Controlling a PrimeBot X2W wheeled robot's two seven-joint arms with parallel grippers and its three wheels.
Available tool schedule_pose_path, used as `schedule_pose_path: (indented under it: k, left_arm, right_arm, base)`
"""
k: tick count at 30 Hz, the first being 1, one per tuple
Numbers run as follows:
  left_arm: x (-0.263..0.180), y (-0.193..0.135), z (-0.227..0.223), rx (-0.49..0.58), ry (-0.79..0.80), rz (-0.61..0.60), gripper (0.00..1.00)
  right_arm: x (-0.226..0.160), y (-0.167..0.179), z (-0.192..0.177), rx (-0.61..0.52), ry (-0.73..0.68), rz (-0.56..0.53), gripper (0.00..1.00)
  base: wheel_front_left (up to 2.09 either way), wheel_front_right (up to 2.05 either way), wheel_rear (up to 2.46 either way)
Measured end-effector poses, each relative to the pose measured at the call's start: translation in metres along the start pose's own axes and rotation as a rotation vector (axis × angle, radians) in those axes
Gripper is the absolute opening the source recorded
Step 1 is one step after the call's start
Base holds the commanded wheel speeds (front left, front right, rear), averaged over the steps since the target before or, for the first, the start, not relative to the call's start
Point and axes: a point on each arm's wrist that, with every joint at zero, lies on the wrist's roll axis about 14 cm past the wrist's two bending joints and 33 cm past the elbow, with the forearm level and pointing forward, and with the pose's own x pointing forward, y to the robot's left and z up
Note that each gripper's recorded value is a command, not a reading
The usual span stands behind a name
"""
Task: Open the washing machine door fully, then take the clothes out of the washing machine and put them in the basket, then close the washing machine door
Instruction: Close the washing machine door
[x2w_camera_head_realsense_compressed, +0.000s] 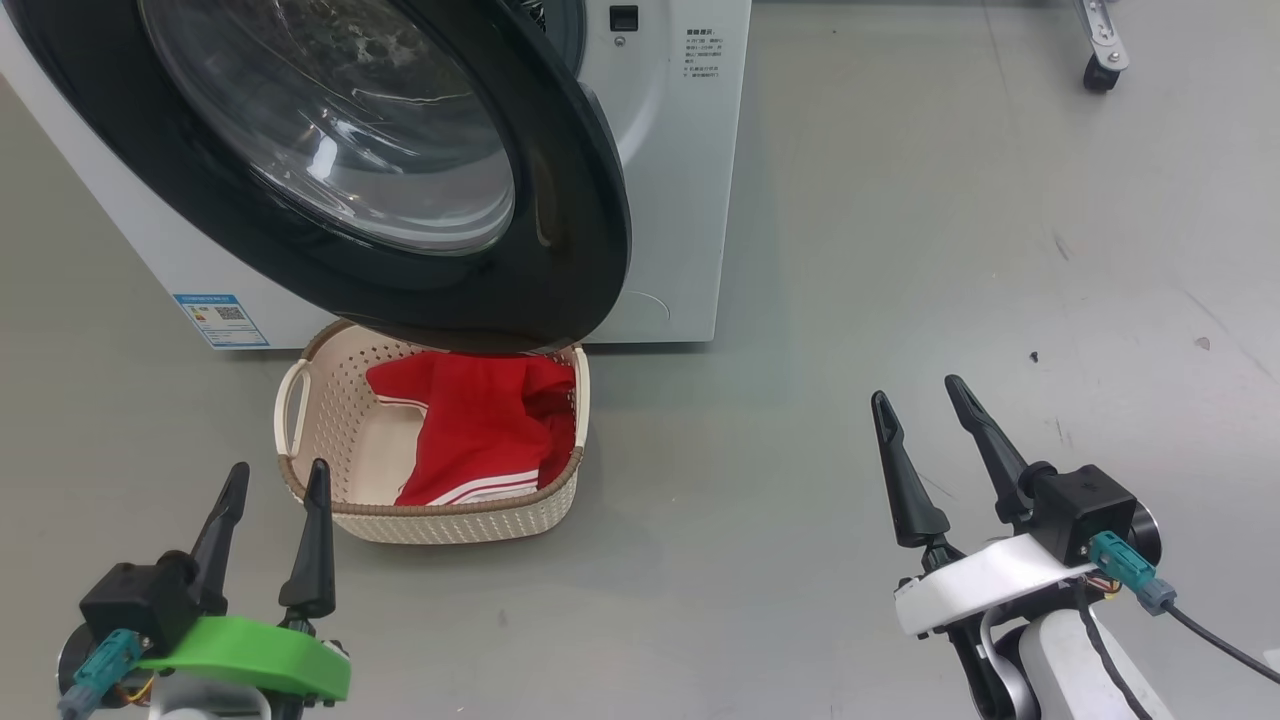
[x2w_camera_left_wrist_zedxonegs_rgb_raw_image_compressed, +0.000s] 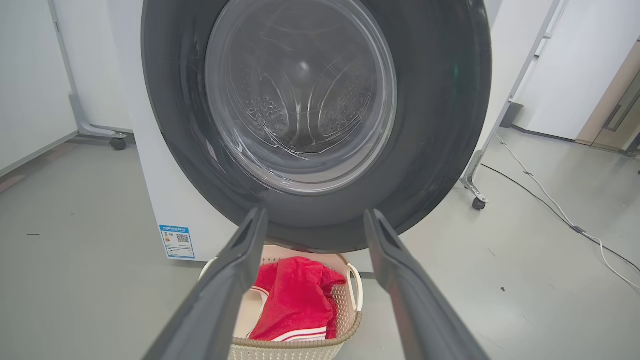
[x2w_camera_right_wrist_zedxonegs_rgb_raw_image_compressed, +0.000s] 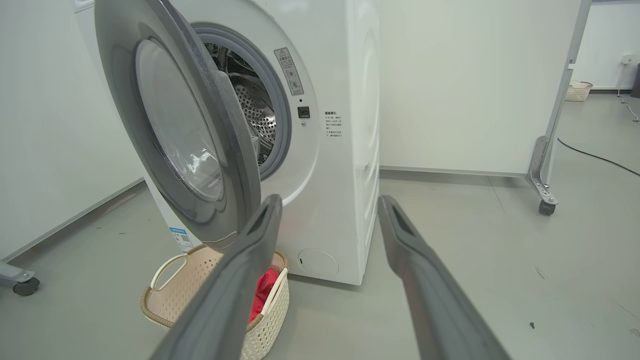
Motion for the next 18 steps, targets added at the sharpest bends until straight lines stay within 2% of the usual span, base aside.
schedule_pose_path:
  k: [6,18]
  left_arm:
    - [0.0000,-0.0012,-0.0004,0.025,0.001,-0.007,1.00]
    - [0.0003,-0.0015,0.0025,0.006,-0.015,0.006,1.00]
  right_arm:
    - [0.0001,0.0012,0.0003,0.003,-0.001,0.006,1.00]
    - [0.0000,0.0006,0.0023,-0.003,-0.007,0.005,1.00]
  base:
    - [0.00,0.00,0.00]
    - [0.00,0.00,0.00]
